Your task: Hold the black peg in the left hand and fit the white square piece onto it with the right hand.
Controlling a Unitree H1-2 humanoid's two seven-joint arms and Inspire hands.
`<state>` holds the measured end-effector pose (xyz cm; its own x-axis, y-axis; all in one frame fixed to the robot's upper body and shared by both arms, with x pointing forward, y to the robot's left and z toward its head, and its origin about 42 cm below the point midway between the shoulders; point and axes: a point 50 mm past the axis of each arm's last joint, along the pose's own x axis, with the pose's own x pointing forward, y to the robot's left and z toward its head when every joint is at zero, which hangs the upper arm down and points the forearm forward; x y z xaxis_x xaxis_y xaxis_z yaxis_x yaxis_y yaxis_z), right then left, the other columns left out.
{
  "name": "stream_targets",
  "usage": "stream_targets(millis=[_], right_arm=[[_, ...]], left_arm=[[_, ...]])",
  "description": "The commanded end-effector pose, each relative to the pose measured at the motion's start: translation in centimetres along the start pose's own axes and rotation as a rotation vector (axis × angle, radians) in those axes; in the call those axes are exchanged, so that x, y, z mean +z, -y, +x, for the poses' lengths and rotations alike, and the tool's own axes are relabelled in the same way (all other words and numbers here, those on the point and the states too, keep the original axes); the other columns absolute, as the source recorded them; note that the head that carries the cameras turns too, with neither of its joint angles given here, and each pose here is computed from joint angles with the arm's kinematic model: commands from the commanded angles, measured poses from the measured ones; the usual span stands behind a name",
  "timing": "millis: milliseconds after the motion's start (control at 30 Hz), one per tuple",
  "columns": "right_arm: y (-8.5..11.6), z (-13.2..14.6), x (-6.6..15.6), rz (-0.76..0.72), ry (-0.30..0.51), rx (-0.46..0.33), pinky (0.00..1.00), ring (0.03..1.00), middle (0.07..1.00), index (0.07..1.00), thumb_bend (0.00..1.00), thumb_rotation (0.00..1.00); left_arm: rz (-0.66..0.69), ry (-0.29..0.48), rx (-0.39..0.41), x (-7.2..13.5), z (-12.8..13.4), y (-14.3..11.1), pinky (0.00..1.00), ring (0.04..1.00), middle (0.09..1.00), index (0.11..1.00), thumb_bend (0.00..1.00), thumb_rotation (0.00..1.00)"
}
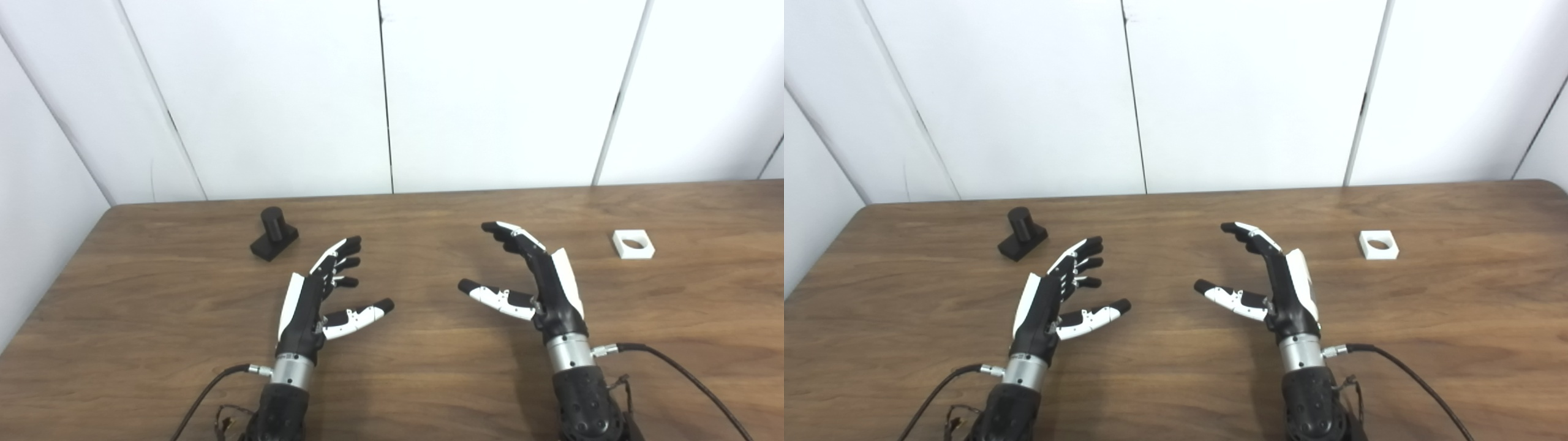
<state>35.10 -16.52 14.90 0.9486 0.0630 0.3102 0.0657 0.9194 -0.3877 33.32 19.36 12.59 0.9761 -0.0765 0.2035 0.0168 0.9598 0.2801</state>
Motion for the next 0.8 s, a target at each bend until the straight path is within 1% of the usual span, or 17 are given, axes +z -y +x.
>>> stream_targets(millis=[0,133,267,533,700,767], right_arm=[[-0.42,-0.66,-0.05,0.014,-0.005,-0.011,0.8,0.813,0.802,0.749,0.69,0.23],[-0.48,-0.66,-0.02,0.008,-0.007,-0.01,0.78,0.805,0.803,0.753,0.68,0.24],[-0.56,-0.71,0.07,0.016,-0.01,-0.01,0.8,0.808,0.802,0.751,0.68,0.24],[-0.53,-0.78,0.03,0.0,-0.014,-0.011,0.79,0.806,0.8,0.749,0.68,0.25],[-0.46,-0.79,-0.09,0.011,-0.02,-0.012,0.8,0.81,0.804,0.753,0.68,0.24],[-0.36,-0.83,-0.16,-0.004,-0.02,-0.012,0.79,0.806,0.802,0.753,0.68,0.25]], left_arm=[[0.007,0.073,0.013,1.75,1.25,-0.4,0.68,0.814,0.862,0.838,0.73,0.13],[0.01,0.073,0.012,1.72,1.26,-0.46,0.68,0.811,0.863,0.834,0.73,0.13],[0.009,0.074,0.008,1.7,1.21,-0.55,0.68,0.813,0.863,0.828,0.73,0.14],[0.005,0.065,-0.001,1.67,1.18,-0.49,0.67,0.813,0.86,0.82,0.74,0.13],[0.012,0.067,-0.002,1.62,1.23,-0.48,0.66,0.807,0.86,0.817,0.73,0.12],[0.008,0.068,-0.002,1.6,1.21,-0.38,0.66,0.809,0.86,0.816,0.74,0.13]])
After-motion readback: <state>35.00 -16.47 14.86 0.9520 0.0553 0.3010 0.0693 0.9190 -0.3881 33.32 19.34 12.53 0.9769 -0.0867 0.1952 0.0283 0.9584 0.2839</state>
